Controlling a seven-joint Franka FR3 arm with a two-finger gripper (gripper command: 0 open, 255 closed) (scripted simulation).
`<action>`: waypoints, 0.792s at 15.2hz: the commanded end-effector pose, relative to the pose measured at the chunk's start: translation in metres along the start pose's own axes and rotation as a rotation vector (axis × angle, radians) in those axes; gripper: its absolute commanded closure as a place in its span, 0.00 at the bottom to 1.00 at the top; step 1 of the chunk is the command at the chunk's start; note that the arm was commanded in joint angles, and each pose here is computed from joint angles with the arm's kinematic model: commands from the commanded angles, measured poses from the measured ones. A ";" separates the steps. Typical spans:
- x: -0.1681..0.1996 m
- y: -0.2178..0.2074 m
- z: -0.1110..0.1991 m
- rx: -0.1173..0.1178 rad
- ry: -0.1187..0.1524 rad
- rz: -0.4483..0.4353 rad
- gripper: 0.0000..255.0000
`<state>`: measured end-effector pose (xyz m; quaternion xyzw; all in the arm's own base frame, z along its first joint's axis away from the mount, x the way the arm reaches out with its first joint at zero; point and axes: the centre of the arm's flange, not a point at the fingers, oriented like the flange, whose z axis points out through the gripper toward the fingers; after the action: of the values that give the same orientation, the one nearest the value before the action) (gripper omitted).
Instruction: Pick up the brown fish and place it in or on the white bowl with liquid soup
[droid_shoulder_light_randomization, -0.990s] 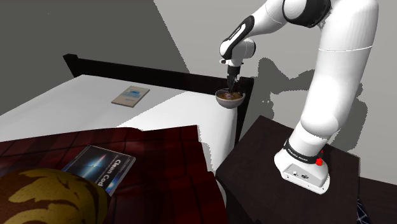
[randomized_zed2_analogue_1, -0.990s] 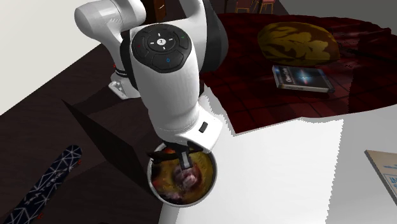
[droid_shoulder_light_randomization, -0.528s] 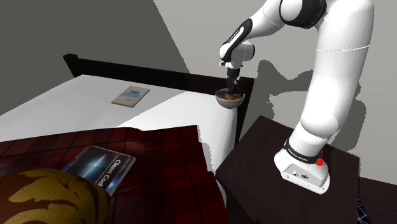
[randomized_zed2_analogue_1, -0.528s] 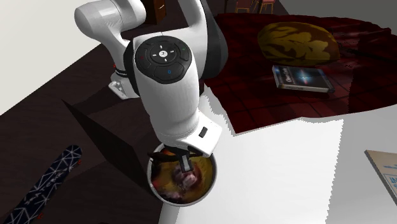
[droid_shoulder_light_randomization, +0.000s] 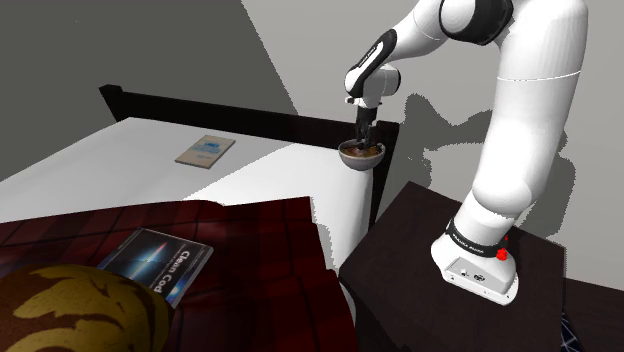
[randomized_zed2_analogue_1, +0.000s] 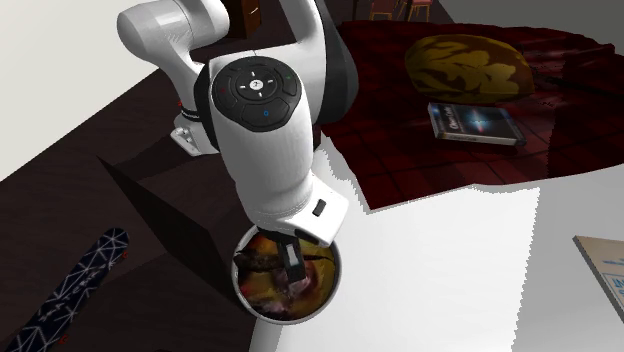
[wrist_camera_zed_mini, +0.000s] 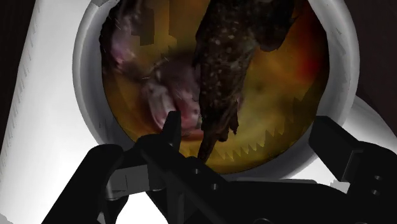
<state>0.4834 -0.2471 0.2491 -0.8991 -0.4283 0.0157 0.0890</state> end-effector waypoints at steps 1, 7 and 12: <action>0.000 0.000 -0.013 0.000 0.000 0.000 0.00; 0.000 0.000 -0.050 0.000 0.000 0.000 0.00; 0.000 0.000 -0.050 0.000 0.000 0.000 0.00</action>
<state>0.4886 -0.2545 0.2983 -0.8991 -0.4283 0.0156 0.0890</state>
